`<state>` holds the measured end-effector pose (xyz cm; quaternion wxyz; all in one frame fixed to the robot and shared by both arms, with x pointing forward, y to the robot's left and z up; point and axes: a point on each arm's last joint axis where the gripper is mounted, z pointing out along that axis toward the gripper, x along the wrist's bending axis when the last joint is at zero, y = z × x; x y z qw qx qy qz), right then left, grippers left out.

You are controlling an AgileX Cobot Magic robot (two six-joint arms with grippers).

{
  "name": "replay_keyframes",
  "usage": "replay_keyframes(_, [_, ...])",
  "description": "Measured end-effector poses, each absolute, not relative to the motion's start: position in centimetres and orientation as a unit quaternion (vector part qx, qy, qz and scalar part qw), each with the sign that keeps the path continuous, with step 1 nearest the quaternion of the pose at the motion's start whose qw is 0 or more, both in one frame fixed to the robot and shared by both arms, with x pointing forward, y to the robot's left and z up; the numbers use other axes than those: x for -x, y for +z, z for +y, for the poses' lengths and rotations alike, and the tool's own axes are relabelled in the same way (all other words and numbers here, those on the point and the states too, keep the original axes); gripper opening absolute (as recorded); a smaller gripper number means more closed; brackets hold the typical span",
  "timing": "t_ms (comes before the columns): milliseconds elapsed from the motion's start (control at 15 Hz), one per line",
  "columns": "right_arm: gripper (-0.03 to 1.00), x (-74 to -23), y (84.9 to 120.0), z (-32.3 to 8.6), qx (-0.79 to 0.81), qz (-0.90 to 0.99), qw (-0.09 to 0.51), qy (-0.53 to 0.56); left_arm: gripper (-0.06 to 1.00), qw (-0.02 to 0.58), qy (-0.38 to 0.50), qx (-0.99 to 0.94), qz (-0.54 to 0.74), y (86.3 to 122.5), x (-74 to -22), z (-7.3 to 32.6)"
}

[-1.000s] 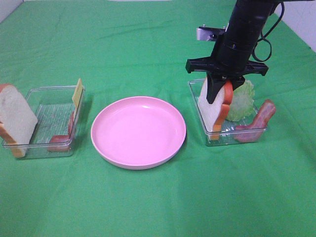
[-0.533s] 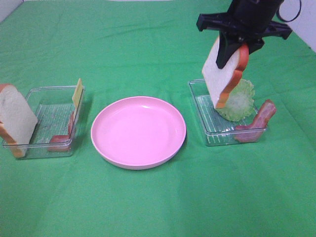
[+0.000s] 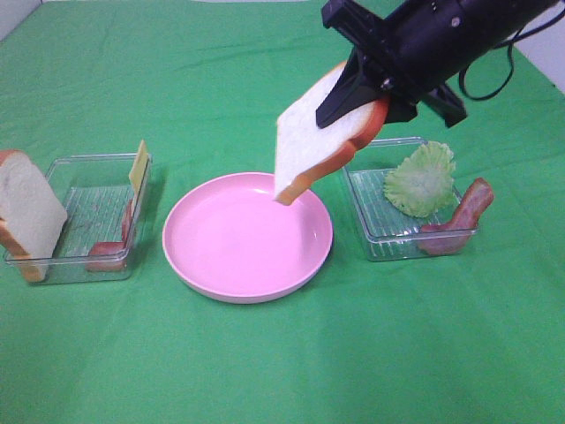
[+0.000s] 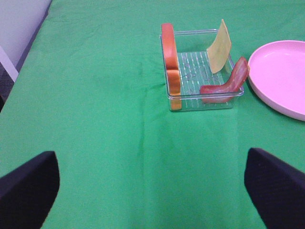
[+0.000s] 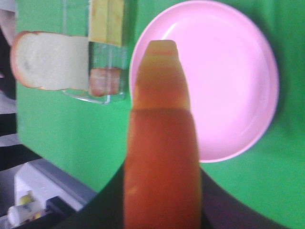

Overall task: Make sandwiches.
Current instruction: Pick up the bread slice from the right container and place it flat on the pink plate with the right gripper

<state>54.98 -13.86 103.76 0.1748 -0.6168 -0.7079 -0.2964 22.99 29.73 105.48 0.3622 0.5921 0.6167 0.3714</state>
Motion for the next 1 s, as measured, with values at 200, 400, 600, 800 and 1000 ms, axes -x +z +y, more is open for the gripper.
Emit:
replay_keyframes(200, [0.23,-55.4,101.6,-12.6,0.606,-0.681,0.239,-0.335,0.99,0.362,0.371,-0.592,0.617,105.5,-23.0,29.7])
replay_keyframes(400, [0.23,-57.6,96.9,-11.4,0.628,-0.637,0.283,-0.347,0.99,0.362,0.371,-0.592,0.617,105.5,-23.0,29.7])
replay_keyframes(600, [0.23,-58.4,94.8,-9.6,0.628,-0.644,0.280,-0.336,0.99,0.362,0.371,-0.592,0.617,105.5,-23.0,29.7])
replay_keyframes(800, [0.23,-58.6,94.3,-7.3,0.610,-0.661,0.280,-0.337,0.99,0.362,0.371,-0.592,0.617,105.5,-23.0,29.7])
replay_keyframes(1000, [0.23,-58.9,92.5,-6.5,0.613,-0.663,0.285,-0.321,0.99,0.362,0.371,-0.592,0.617,105.5,-23.0,29.7])
